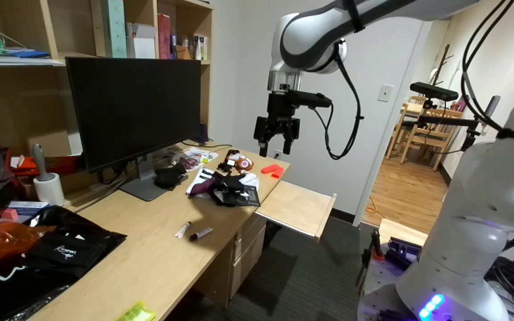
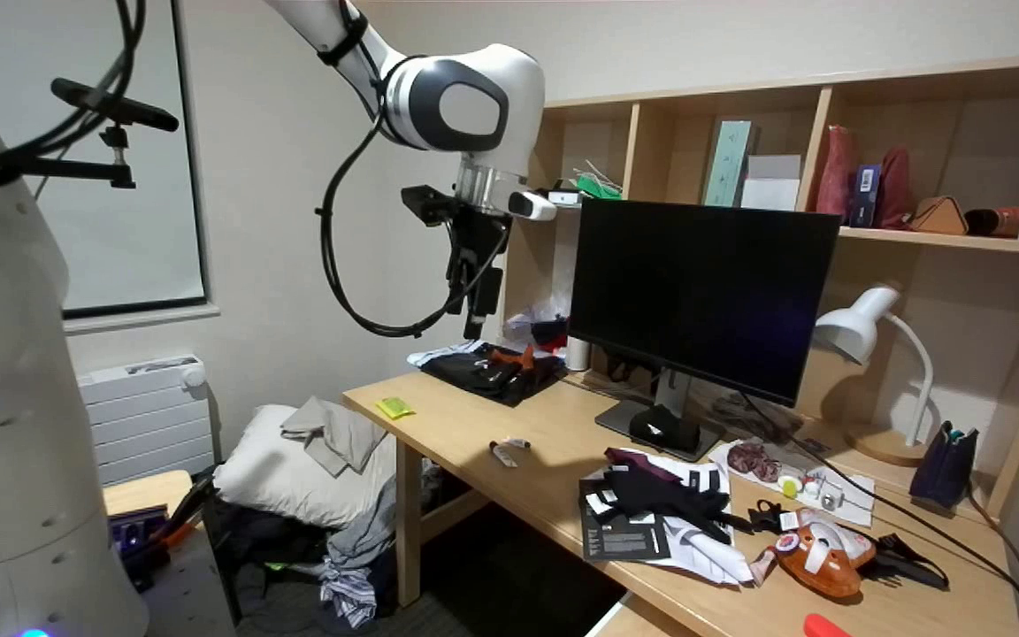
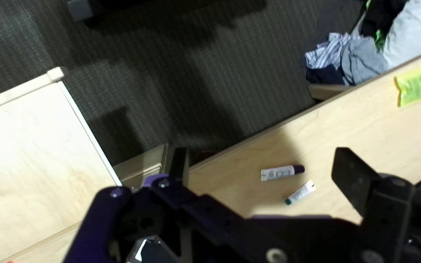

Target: Close the first top drawer

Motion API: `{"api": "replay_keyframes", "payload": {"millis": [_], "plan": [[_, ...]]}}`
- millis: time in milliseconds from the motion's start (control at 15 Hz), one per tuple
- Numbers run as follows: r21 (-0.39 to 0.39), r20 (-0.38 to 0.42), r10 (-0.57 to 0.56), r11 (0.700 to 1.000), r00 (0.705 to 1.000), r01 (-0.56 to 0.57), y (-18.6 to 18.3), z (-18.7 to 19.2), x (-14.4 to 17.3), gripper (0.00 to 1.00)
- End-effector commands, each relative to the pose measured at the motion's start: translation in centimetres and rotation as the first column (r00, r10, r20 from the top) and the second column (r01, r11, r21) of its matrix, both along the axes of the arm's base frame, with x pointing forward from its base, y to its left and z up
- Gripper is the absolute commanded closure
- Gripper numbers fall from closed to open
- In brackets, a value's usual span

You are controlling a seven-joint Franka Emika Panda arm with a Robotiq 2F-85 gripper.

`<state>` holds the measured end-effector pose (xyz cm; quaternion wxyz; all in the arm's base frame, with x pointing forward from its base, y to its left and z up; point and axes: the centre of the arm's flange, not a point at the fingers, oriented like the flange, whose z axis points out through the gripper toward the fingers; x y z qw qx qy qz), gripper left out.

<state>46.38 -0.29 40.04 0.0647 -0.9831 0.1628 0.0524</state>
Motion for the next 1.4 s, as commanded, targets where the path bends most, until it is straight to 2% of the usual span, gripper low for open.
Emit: {"api": "replay_keyframes", "payload": {"millis": [0, 133, 333, 600, 800, 1067, 1133, 1267, 1333], "plan": [[-0.035, 0.063, -0.186, 0.982, 0.981, 0.188, -3.4, -2.6, -0.4, 0.00], [-0.056, 0.076, -0.287, 0.955, 0.955, 0.291, -6.9, -4.7, -1.3, 0.00], [-0.086, 0.087, -0.432, 0.895, 0.898, 0.438, -12.7, -8.4, -3.9, 0.00], [-0.122, 0.080, -0.618, 0.773, 0.782, 0.623, -20.4, -13.0, -7.4, 0.00], [-0.140, 0.080, -0.742, 0.653, 0.665, 0.745, -25.4, -16.1, -9.7, 0.00], [-0.180, 0.079, -0.869, 0.470, 0.489, 0.864, -31.0, -19.7, -12.2, 0.00], [-0.189, 0.079, -0.893, 0.422, 0.442, 0.887, -31.8, -20.1, -12.4, 0.00], [-0.180, 0.056, -0.938, 0.327, 0.342, 0.928, -31.0, -19.3, -11.6, 0.00], [-0.187, 0.068, -0.901, 0.411, 0.429, 0.892, -31.4, -19.5, -13.4, 0.00]]}}
